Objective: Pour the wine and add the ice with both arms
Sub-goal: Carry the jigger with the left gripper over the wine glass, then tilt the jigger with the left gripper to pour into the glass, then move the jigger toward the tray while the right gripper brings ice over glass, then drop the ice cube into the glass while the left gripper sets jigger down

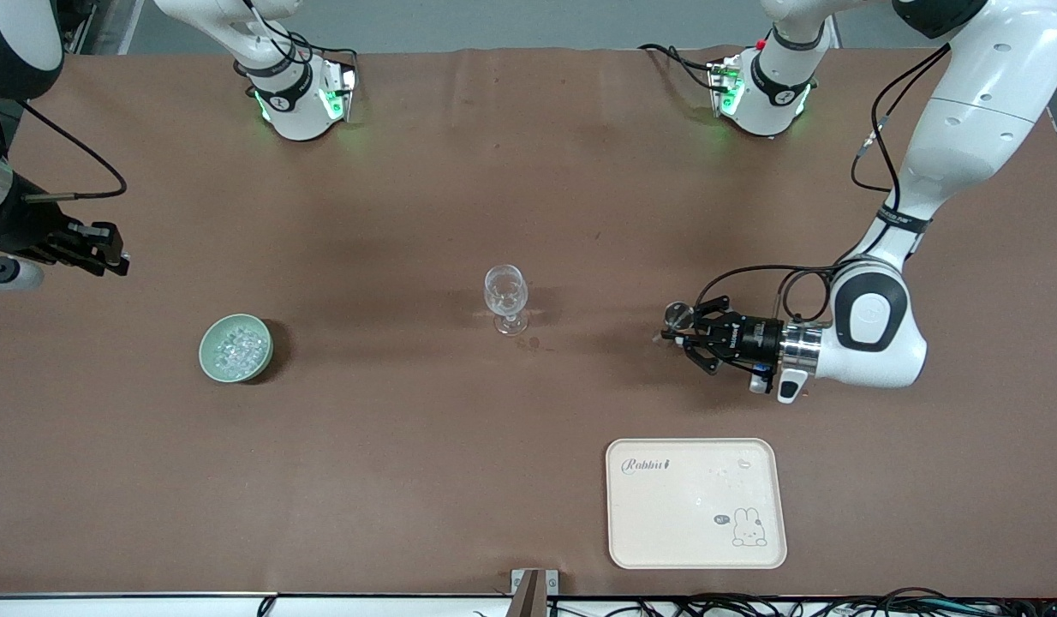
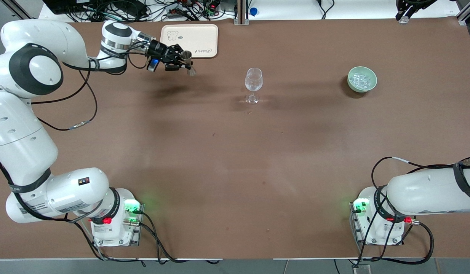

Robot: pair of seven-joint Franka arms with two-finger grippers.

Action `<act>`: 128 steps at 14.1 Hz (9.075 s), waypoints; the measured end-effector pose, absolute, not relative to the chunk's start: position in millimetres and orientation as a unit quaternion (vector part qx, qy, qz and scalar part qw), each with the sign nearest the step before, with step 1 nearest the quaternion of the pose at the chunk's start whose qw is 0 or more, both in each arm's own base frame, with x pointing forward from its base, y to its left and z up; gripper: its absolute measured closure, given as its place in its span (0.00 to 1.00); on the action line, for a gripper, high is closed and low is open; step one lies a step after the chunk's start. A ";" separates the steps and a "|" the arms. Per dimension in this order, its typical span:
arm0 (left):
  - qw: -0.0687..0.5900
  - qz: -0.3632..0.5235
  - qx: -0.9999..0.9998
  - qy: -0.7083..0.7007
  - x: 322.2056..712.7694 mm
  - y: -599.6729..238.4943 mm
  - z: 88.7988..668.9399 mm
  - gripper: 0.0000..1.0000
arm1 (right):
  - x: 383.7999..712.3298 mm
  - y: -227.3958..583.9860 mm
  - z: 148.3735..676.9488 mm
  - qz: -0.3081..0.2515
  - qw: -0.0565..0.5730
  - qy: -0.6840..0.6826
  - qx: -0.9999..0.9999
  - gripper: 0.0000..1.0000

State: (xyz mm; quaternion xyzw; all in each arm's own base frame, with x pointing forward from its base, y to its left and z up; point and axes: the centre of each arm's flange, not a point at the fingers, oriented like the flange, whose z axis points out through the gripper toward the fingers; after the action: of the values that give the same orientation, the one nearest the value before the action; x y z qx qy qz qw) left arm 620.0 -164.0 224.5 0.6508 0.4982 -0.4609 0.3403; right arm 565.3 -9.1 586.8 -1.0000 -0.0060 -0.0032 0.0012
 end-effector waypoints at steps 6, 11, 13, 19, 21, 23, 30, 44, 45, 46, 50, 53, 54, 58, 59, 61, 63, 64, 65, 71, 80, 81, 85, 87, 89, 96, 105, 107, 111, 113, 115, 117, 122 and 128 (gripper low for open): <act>0.332 -0.441 0.647 0.526 607.2 -227.2 261.0 0.78 | 558.7 -10.8 588.0 -0.003 0.002 -0.004 -1.000 0.73; 0.310 -0.420 0.656 0.545 587.1 -281.8 275.9 0.78 | 558.7 -11.7 587.8 -0.003 0.002 -0.004 -1.000 0.73; 0.303 -0.416 0.658 0.550 581.4 -296.2 282.8 0.78 | 558.7 -11.7 587.8 -0.003 0.002 -0.004 -1.000 0.73; 0.291 -0.401 0.655 0.571 568.4 -326.0 289.0 0.78 | 558.6 -11.8 587.3 -0.002 0.002 -0.004 -1.000 0.73; 0.287 -0.400 0.656 0.572 563.4 -335.7 289.2 0.78 | 558.6 -11.8 586.9 -0.002 0.002 -0.004 -1.000 0.73; 0.285 -0.397 0.654 0.577 561.0 -341.1 289.3 0.78 | 558.6 -11.8 586.6 -0.001 0.002 -0.004 -1.000 0.73; 0.275 -0.394 0.652 0.587 548.8 -362.1 290.8 0.78 | 558.6 -11.9 585.7 -0.001 0.002 -0.004 -1.000 0.73; 0.272 -0.365 0.668 0.588 522.9 -387.2 293.4 0.78 | 558.6 -12.4 584.9 -0.001 0.002 -0.003 -1.000 0.73; 0.270 -0.364 0.670 0.588 521.9 -388.6 295.6 0.78 | 558.6 -12.4 584.8 -0.001 0.002 -0.003 -1.000 0.73; 0.264 -0.359 0.673 0.590 520.9 -389.8 297.7 0.78 | 558.6 -12.4 584.8 -0.001 0.002 -0.003 -1.000 0.73; 0.232 -0.337 0.685 0.603 520.3 -390.8 301.9 0.78 | 558.6 -12.6 584.8 -0.001 0.002 -0.003 -1.000 0.73; 0.220 -0.328 0.688 0.609 519.6 -391.9 302.4 0.78 | 558.5 -12.7 584.8 -0.001 0.002 -0.003 -1.000 0.73; 0.215 -0.323 0.690 0.611 519.7 -392.4 302.9 0.78 | 558.5 -12.7 584.8 -0.001 0.002 -0.003 -1.000 0.73; 0.202 -0.309 0.692 0.620 520.6 -398.3 309.5 0.78 | 558.5 -12.7 584.8 -0.001 0.002 -0.003 -1.000 0.73; 0.200 -0.308 0.691 0.623 520.3 -401.3 311.9 0.78 | 558.5 -13.0 584.8 -0.001 0.002 -0.003 -1.000 0.73; 0.198 -0.307 0.689 0.626 518.0 -409.3 316.6 0.78 | 558.5 -15.1 584.7 -0.001 0.002 -0.001 -1.000 0.73; 0.194 -0.305 0.690 0.627 515.2 -416.2 318.9 0.78 | 558.4 -16.9 584.5 0.000 0.002 0.001 -1.000 0.73; 0.191 -0.301 0.691 0.628 513.9 -418.3 318.8 0.78 | 558.4 -17.3 584.4 0.000 0.002 0.001 -1.000 0.73; 0.187 -0.298 0.692 0.630 513.4 -419.0 318.5 0.78 | 558.4 -17.4 584.4 0.000 0.002 0.001 -1.000 0.73; 0.182 -0.294 0.689 0.637 516.2 -417.8 316.3 0.78 | 558.3 -20.2 584.5 0.000 0.002 0.004 -1.000 0.73; 0.192 -0.367 0.668 0.618 565.3 -373.7 308.3 0.78 | 558.6 -15.4 584.8 -0.002 0.002 -0.001 -1.000 0.73; 0.207 -0.388 0.668 0.601 571.5 -361.3 308.2 0.78 | 559.0 -10.5 585.1 -0.003 0.003 -0.005 -1.000 0.73; 0.267 -0.420 0.666 0.556 603.6 -297.9 313.8 0.78 | 563.5 36.2 589.6 -0.029 0.005 -0.044 -0.999 0.73; 0.289 -0.415 0.662 0.553 619.3 -275.5 313.2 0.78 | 564.2 67.5 589.3 -0.042 0.008 -0.054 -0.998 0.73; 0.311 -0.411 0.657 0.550 636.9 -257.2 309.3 0.78 | 564.8 104.6 583.9 -0.051 0.011 -0.066 -0.996 0.73; 0.384 -0.404 0.613 0.561 695.0 -177.6 279.1 0.78 | 552.6 296.2 549.2 -0.060 0.012 -0.053 -0.997 0.73; 0.429 -0.355 0.588 0.587 736.9 -92.7 216.8 0.78 | 538.3 466.6 462.4 -0.050 0.002 -0.069 -0.996 0.73; 0.444 -0.347 0.579 0.589 740.8 -87.0 202.5 0.78 | 525.8 487.7 445.0 -0.046 -0.005 -0.084 -0.995 0.73; 0.457 -0.336 0.554 0.609 746.0 -67.6 176.4 0.78 | 510.3 508.6 420.7 -0.034 -0.016 -0.100 -0.994 0.73; 0.464 -0.337 0.533 0.622 747.6 -61.5 163.3 0.78 | 508.4 510.6 414.1 -0.029 -0.020 -0.101 -0.994 0.73; 0.468 -0.340 0.516 0.632 747.6 -59.1 149.0 0.78 | 508.4 510.4 412.0 -0.027 -0.022 -0.101 -0.994 0.73; 0.468 -0.339 0.509 0.638 748.3 -54.6 137.6 0.78 | 507.9 509.2 409.1 -0.023 -0.025 -0.101 -0.994 0.73; 0.472 -0.338 0.498 0.644 752.3 -45.8 119.9 0.78 | 503.0 503.4 383.2 -0.005 -0.044 -0.102 -0.994 0.73; 0.473 -0.344 0.488 0.648 750.5 -45.3 109.8 0.79 | 502.9 504.1 383.2 -0.006 -0.043 -0.103 -0.994 0.73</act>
State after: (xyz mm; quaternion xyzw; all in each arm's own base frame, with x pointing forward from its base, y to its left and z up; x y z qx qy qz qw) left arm 750.5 -45.3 109.8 0.4880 0.6482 -0.3436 0.4730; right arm 502.9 504.1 383.2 -0.9937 -0.1030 -0.0061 -0.0433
